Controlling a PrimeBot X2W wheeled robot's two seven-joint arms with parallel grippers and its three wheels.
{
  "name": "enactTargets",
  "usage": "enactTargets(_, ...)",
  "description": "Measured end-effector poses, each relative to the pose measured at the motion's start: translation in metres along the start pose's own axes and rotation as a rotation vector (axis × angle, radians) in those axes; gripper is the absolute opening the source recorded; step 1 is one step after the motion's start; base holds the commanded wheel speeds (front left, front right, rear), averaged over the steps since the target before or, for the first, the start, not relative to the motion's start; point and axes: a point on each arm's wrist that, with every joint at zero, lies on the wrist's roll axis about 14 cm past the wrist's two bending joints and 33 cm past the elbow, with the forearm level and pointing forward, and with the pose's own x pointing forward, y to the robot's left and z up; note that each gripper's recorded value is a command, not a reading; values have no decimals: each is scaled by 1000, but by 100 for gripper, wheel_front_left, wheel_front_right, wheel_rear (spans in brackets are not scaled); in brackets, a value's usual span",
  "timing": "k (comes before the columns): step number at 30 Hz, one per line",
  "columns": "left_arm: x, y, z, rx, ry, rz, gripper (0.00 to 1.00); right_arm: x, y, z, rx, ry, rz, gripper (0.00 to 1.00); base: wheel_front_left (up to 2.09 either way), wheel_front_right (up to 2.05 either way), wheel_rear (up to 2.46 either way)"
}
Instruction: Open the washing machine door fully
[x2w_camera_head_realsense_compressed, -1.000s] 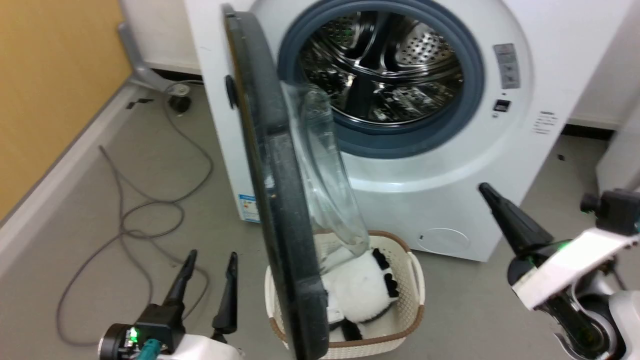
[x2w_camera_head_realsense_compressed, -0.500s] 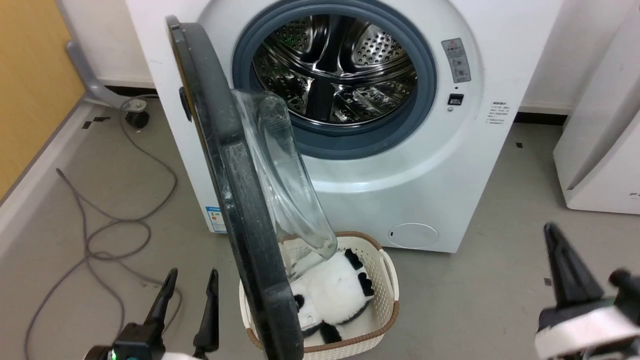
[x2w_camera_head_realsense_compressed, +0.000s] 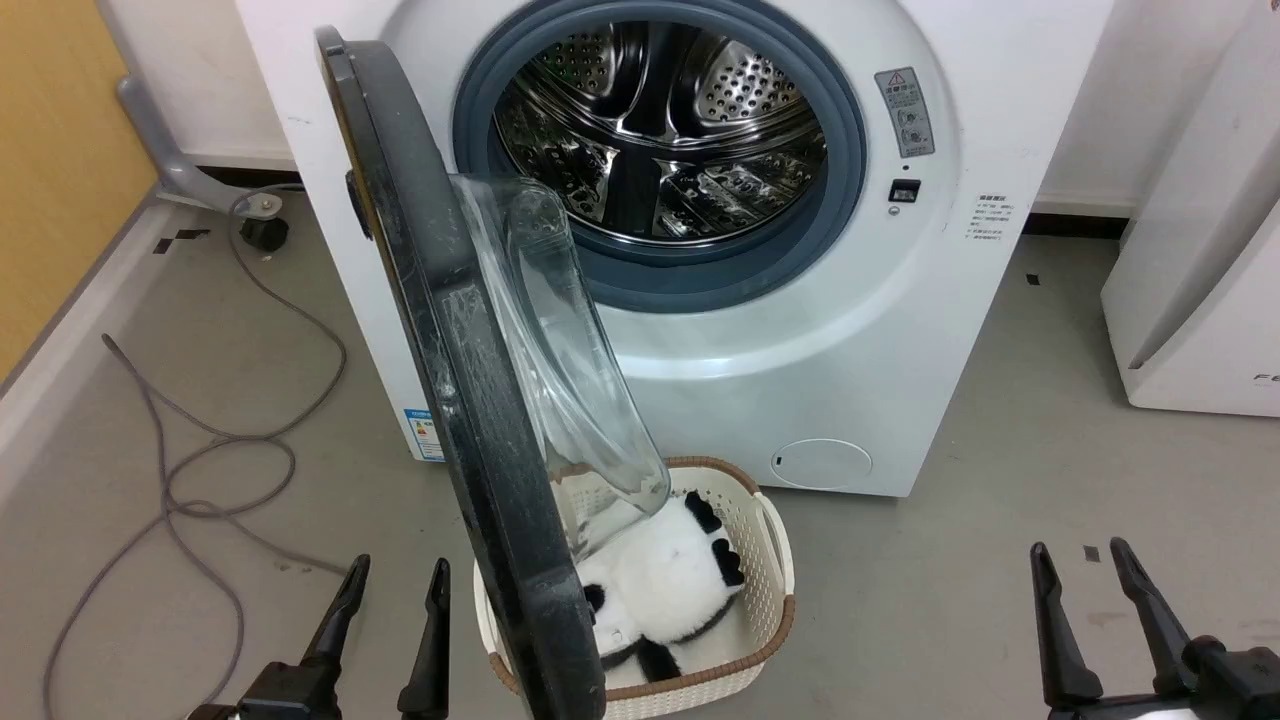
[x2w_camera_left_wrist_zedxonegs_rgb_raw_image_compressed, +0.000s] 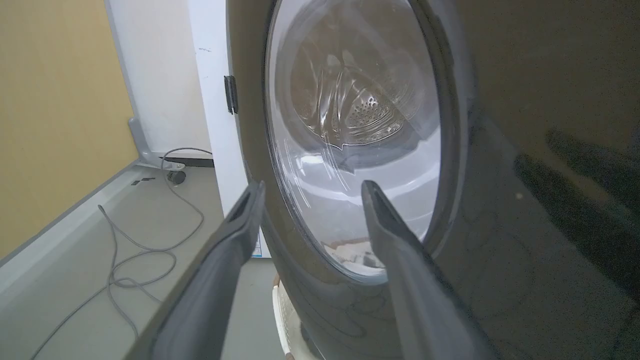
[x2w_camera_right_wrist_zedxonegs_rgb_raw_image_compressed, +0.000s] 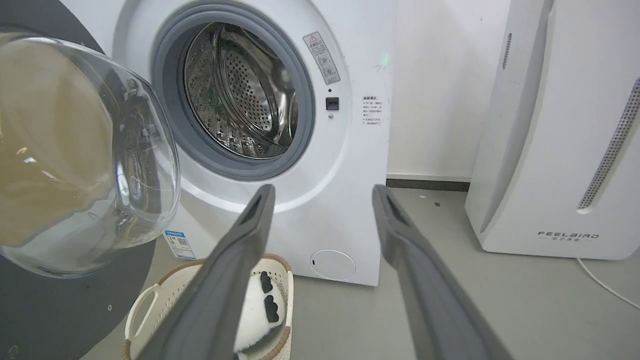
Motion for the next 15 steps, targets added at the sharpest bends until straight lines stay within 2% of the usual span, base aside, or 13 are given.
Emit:
enactTargets(6,-1,2,2,-3,-6,7,98,0,4,-3,25,3,-3,100,0,0,0)
enactTargets(7,-1,3,3,-6,-9,8,34,0,4,-4,30,4,-2,100,0,0,0)
enactTargets(8,-1,3,5,-8,-15,11,0,0,4,-4,33,5,-3,100,0,0,0)
enactTargets(12,1,9,23,-13,-75,29,0,1,5,-6,38,9,-1,100,0,0,0)
enactTargets(15,5,13,54,13,-169,39,0,2,6,-7,49,10,-1,100,0,0,0)
